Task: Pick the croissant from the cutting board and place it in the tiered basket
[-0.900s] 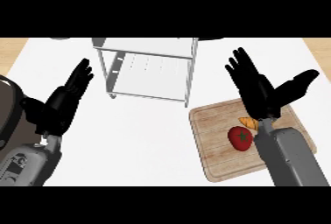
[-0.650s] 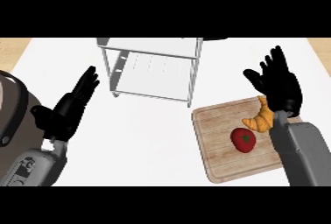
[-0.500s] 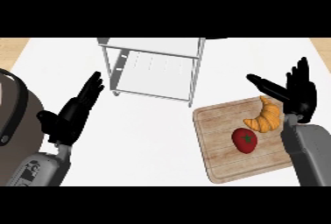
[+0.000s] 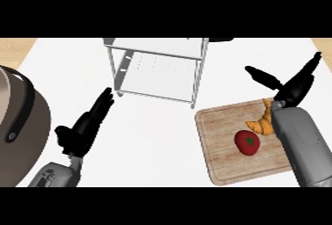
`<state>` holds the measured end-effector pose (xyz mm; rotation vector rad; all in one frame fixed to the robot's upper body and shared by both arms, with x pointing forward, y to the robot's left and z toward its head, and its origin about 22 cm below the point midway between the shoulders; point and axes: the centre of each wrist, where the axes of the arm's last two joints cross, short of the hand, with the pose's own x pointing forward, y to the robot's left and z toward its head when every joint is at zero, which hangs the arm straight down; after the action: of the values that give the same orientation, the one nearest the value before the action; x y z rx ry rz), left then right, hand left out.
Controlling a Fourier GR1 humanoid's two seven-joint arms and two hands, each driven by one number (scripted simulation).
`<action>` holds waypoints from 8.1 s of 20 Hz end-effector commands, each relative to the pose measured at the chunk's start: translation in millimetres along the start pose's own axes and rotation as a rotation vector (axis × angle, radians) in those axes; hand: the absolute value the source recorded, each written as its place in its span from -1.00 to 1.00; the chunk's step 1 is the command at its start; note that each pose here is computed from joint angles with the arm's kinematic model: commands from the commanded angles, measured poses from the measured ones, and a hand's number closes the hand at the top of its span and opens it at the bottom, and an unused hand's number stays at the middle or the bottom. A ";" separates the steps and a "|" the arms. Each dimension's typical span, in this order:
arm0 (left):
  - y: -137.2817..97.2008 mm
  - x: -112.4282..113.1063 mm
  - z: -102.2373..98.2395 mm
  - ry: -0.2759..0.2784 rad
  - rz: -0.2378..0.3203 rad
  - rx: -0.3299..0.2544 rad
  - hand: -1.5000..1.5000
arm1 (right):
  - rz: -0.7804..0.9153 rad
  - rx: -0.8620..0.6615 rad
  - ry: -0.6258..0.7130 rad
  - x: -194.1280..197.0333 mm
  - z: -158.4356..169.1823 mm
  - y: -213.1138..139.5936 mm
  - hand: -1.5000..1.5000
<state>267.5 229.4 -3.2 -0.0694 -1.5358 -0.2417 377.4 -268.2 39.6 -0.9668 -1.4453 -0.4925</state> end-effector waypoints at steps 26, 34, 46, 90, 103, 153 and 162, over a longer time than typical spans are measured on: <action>13.0 -23.9 8.6 0.031 0.011 0.042 0.00 | 1.128 0.291 0.509 136.3 5.1 58.1 -1.00; 8.8 -22.8 6.8 0.020 0.010 0.035 0.00 | 1.240 0.333 0.665 81.4 6.7 57.3 -1.00; 0.8 -29.7 14.9 0.022 0.024 0.021 0.00 | 1.180 0.296 0.723 48.7 0.4 29.5 -1.00; 21.7 -16.2 4.7 0.017 0.024 0.025 0.00 | 1.115 0.731 -0.291 5.1 23.5 -45.6 1.00; 20.9 -21.3 3.7 0.013 0.003 0.016 0.00 | 0.490 0.736 -0.496 164.1 40.4 -76.6 1.00; -2.8 -10.6 -2.4 -0.014 0.018 -0.033 0.00 | 0.144 1.086 0.135 277.5 112.1 144.9 -1.00; 5.2 -14.0 -2.7 -0.010 0.001 -0.008 0.00 | 0.067 0.630 0.014 290.7 78.8 128.4 -1.00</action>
<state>272.7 225.3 -15.6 -0.1013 -1.5440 -0.2562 463.3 -43.8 262.9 -0.3462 -1.3629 0.1496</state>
